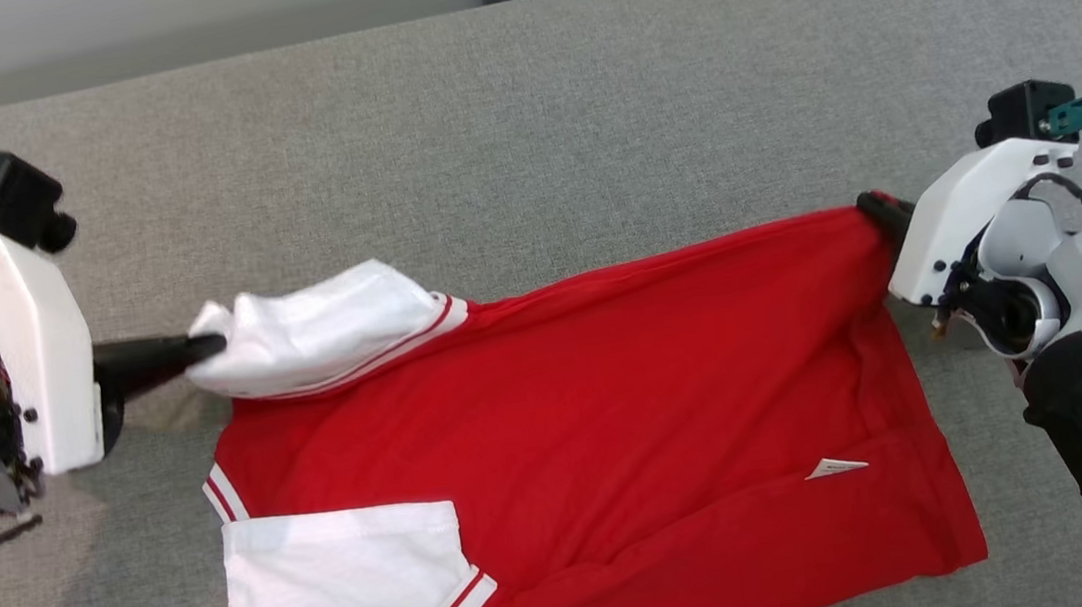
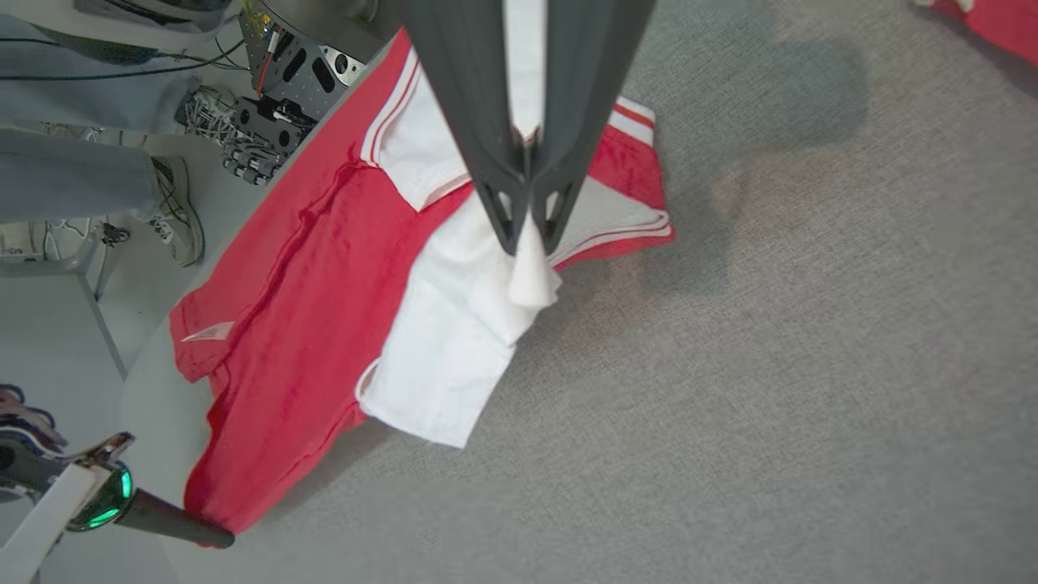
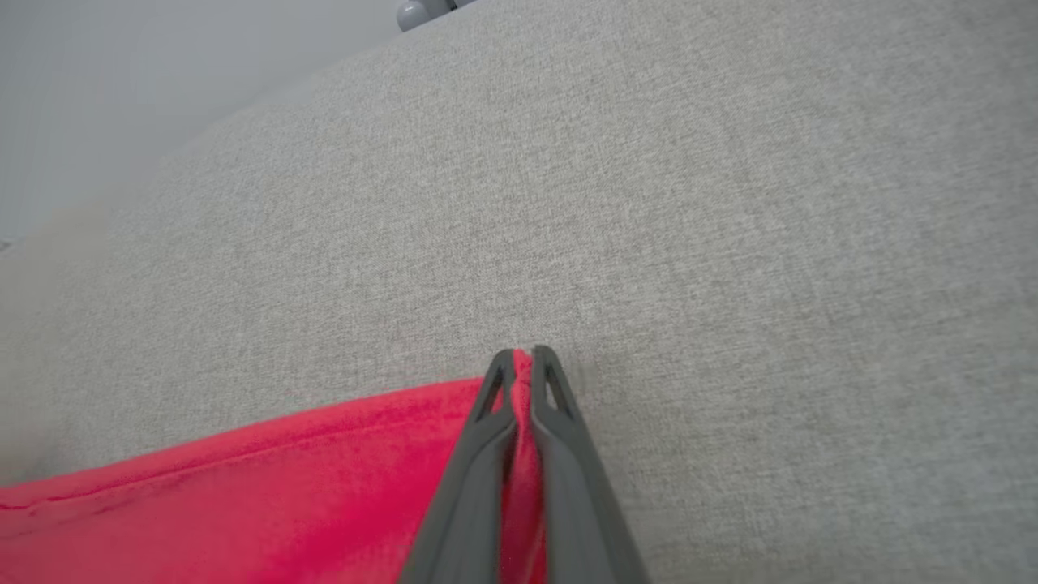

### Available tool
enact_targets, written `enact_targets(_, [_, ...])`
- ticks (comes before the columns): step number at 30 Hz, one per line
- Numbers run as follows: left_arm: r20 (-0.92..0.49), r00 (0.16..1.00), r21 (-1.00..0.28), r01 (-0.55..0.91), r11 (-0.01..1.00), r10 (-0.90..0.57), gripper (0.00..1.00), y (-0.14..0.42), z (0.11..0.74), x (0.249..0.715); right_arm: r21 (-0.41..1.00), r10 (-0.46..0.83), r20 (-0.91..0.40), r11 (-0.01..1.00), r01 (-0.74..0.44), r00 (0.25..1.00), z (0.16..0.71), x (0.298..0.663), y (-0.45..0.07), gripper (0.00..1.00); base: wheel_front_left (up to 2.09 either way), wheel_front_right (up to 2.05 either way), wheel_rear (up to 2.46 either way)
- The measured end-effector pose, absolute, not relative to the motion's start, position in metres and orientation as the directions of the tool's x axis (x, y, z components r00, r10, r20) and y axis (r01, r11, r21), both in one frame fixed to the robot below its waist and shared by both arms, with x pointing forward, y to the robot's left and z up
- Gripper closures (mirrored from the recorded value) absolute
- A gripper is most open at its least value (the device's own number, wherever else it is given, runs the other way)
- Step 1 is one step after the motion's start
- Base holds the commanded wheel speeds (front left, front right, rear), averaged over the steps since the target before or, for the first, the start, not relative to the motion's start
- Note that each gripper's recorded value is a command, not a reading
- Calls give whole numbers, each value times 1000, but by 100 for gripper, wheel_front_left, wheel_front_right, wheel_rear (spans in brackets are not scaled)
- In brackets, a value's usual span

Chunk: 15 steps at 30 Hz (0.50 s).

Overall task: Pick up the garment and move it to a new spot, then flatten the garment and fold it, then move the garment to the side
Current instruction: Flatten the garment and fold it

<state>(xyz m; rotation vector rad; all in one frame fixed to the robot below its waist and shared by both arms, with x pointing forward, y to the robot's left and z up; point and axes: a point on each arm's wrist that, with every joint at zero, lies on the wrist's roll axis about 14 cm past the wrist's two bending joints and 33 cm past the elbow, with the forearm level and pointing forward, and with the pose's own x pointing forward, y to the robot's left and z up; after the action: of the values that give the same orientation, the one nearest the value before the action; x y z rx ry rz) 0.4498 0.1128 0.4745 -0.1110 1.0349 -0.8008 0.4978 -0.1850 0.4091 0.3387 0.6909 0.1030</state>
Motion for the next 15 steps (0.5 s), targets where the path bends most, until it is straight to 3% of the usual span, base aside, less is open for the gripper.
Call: enact_targets(15, [-786,125,-467,520,715,-605,100,120,469,393,367,296,-614,928,-68,732,427,464,-176,100,0,0,0])
